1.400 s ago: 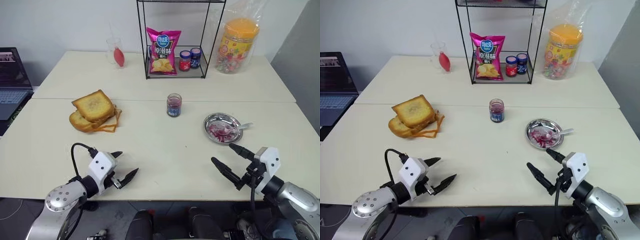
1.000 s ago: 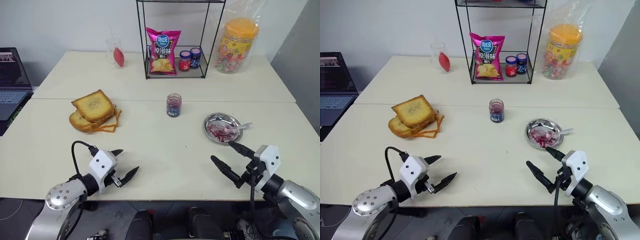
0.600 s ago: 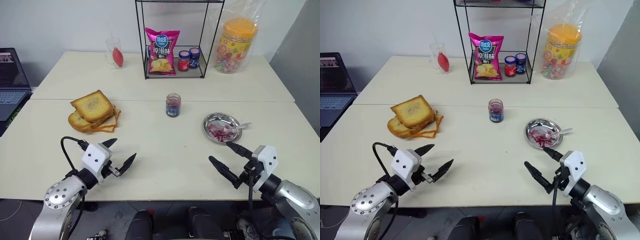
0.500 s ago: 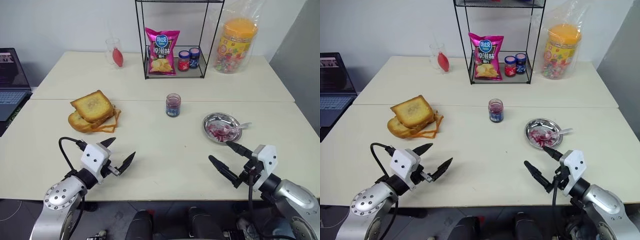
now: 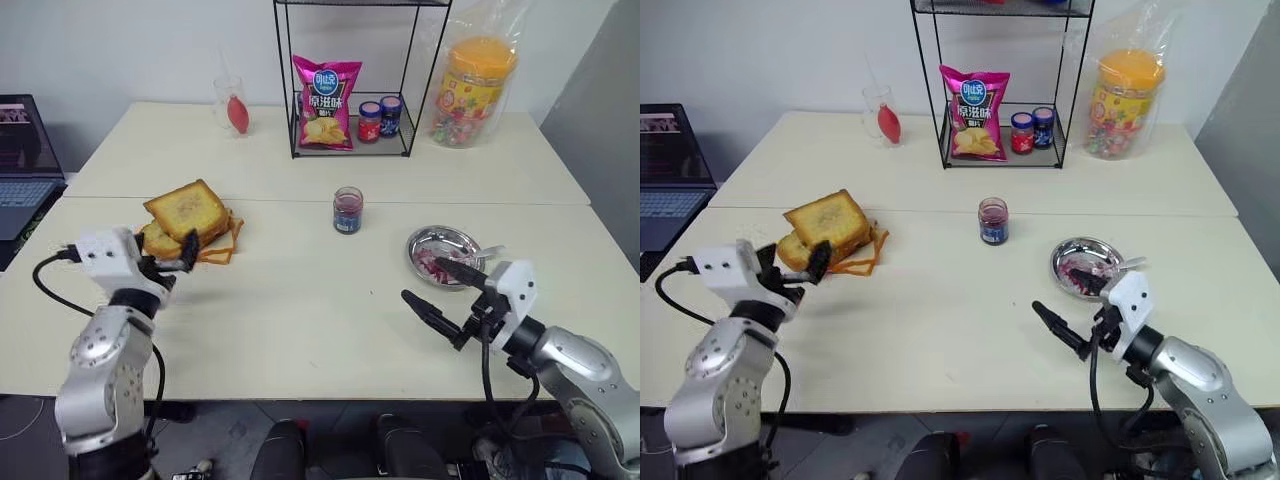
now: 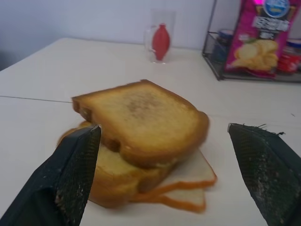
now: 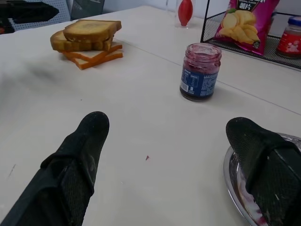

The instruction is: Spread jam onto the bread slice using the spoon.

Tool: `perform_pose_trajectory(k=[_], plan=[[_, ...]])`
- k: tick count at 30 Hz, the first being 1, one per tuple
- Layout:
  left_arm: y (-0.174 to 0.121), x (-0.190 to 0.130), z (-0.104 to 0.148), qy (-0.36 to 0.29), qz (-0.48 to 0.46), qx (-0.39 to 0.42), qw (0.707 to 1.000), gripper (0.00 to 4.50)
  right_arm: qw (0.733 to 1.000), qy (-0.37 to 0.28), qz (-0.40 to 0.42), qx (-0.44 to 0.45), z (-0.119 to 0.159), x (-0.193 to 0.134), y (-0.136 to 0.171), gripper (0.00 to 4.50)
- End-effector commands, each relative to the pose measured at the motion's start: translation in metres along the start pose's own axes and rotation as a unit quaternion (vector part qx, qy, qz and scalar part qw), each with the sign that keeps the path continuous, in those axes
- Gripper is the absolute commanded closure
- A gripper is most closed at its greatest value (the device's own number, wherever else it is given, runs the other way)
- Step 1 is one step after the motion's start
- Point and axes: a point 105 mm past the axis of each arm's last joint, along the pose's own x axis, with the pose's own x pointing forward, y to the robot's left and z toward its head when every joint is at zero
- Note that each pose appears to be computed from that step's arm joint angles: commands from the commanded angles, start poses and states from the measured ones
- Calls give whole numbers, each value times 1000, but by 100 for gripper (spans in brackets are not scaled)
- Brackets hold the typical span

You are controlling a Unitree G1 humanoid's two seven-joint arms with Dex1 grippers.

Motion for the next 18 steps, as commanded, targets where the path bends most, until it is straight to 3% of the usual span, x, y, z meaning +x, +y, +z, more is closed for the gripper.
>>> perform_pose_trajectory(k=[1, 6, 18], plan=[[17, 24, 7, 6, 54, -48, 997, 0, 999, -3, 29, -26, 18, 15, 5, 6], [22, 53, 13, 9, 87, -122, 989, 0, 993, -9, 106, -55, 47, 34, 19, 6], [18, 66, 1, 56, 122, -193, 972, 0, 988, -5, 137, -74, 62, 41, 15, 6]])
